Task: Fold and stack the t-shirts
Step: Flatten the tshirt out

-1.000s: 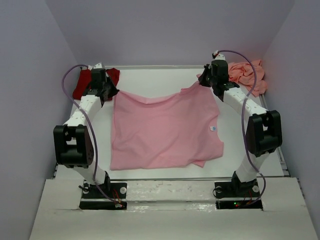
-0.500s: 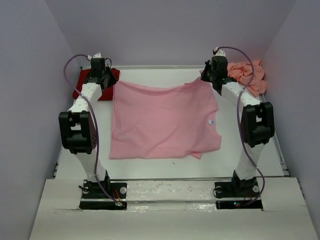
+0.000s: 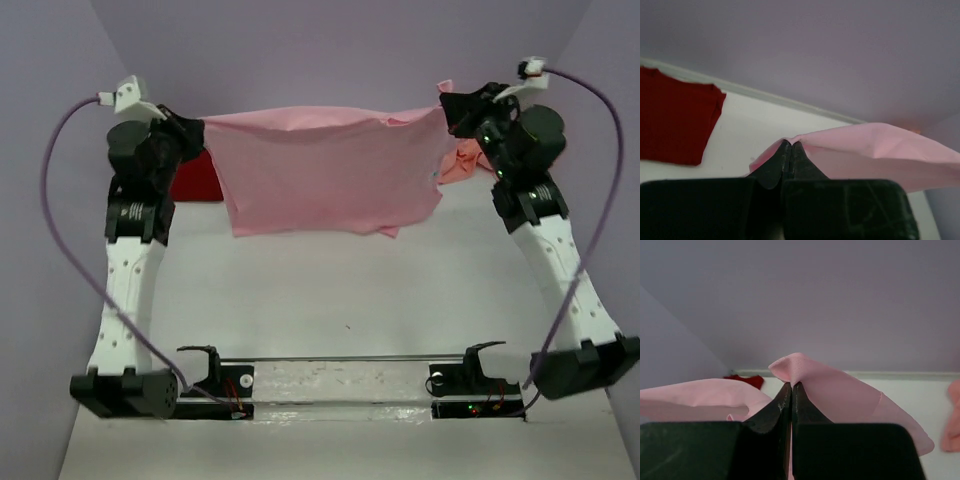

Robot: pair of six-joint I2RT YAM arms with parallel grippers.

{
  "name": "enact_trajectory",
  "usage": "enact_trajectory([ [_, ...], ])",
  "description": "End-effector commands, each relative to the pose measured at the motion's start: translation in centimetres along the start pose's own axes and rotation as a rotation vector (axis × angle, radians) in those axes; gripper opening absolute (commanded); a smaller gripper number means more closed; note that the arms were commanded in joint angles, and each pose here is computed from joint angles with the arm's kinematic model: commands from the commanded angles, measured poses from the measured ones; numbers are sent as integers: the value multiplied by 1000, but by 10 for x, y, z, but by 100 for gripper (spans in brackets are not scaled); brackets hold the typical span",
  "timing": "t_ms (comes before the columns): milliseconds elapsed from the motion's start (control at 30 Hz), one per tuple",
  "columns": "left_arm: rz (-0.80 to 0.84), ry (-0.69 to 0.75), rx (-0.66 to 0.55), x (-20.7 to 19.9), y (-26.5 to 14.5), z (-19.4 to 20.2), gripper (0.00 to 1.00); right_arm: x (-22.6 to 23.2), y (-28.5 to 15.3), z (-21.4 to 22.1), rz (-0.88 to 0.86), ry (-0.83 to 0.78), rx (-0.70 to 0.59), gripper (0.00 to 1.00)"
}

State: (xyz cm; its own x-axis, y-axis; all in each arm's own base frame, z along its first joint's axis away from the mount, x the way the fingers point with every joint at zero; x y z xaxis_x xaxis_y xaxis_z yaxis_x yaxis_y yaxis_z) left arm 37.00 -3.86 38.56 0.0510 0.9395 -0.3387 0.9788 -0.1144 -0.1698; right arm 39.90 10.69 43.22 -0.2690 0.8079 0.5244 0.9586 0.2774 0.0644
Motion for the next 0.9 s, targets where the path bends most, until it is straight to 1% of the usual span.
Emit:
enact_trajectory([
  [0, 67, 0, -338, -32, -104, -79, 0, 56, -83, -67, -188, 4, -228, 0],
  [33, 55, -7, -369, -32, -119, -83, 0, 66, -115, -81, -219, -4, -288, 0],
  [67, 50, -17, -410, -33, -135, -88, 0, 71, -131, -87, -229, -10, -317, 0],
  [100, 52, -35, -499, -36, -171, -98, 0, 75, -147, -93, -237, -31, -345, 0],
  [133, 28, -47, -539, -33, -186, -100, 0, 76, -160, -95, -236, -47, -355, 0],
  [167, 33, -50, -607, -36, -216, -106, 0, 85, -189, -106, -259, -80, -408, 0],
  [233, 30, -46, -630, -38, -242, -108, 0, 91, -218, -115, -257, -114, -434, 0],
  [267, 33, -43, -638, -39, -255, -109, 0, 96, -240, -123, -266, -137, -470, 0],
  [333, 31, -14, -628, -42, -272, -111, 0, 104, -267, -135, -258, -143, -504, 0],
  [367, 30, -11, -622, -42, -276, -110, 0, 102, -270, -133, -248, -146, -496, 0],
  [400, 17, -11, -621, -41, -281, -110, 0, 111, -289, -145, -265, -157, -538, 0],
  [433, 6, -7, -616, -40, -285, -110, 0, 112, -297, -147, -263, -156, -537, 0],
  [500, -13, 4, -631, -40, -298, -113, 0, 119, -318, -159, -268, -155, -583, 0],
  [633, -36, 12, -657, -38, -309, -119, 0, 126, -338, -171, -275, -173, -639, 0],
  [733, -51, 13, -663, -35, -305, -118, 0, 122, -336, -172, -249, -201, -651, 0],
  [767, -65, 8, -649, -31, -296, -112, 0, 119, -333, -170, -239, -211, -651, 0],
  [800, -71, 13, -644, -29, -291, -109, 0, 111, -317, -159, -226, -206, -624, 0],
  [867, -99, 10, -606, -21, -270, -97, 0, 97, -304, -147, -193, -181, -623, 0],
])
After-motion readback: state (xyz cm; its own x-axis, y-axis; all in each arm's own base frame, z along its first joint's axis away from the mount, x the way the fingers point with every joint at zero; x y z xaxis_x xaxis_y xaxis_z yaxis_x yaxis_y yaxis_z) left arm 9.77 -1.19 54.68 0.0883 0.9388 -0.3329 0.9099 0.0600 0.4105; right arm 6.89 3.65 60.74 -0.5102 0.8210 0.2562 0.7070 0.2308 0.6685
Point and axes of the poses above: each gripper's point midway between its finger pads, its own y axis out along the fingers, its own x axis along the line the jaws close on, z = x × y, the point moved 5 cm from there along -y, back along the fingers, and after that the axes turned 9 degrees about y, right-handed, at the moved point
